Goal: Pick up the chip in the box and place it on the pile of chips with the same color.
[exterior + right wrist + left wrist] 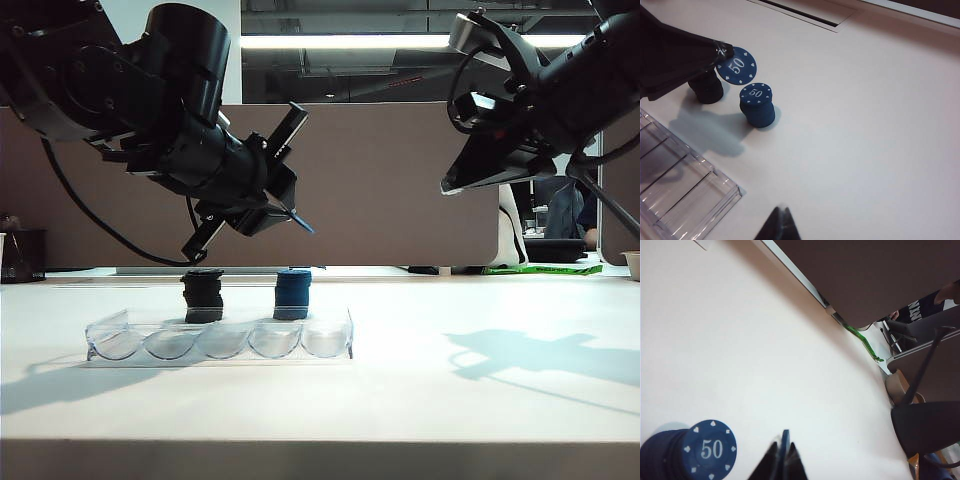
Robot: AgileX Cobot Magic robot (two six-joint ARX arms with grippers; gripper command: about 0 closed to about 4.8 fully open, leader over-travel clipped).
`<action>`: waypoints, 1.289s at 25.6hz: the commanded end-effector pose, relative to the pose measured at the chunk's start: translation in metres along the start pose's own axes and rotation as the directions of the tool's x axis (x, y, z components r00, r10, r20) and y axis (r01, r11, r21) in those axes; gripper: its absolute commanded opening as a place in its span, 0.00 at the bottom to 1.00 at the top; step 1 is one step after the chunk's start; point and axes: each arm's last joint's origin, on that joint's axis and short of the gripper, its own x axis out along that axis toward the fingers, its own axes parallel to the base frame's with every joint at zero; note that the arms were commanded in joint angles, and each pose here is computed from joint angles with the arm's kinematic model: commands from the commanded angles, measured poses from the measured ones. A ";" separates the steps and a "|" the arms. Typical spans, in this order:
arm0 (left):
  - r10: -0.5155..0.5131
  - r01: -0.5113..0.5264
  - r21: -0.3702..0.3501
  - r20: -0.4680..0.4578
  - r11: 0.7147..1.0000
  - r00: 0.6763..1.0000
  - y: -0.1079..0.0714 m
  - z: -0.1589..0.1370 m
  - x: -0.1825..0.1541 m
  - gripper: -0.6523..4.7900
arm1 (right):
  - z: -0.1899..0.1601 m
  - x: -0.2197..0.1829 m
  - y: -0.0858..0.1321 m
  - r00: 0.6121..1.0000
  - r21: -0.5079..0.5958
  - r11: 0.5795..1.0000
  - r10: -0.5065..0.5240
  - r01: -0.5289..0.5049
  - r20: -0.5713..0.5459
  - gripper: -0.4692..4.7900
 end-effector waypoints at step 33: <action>0.012 -0.012 0.007 0.041 1.000 0.999 -0.002 -0.004 0.025 0.11 | 0.004 0.000 0.000 1.000 -0.010 1.000 0.004 -0.004 0.022 0.08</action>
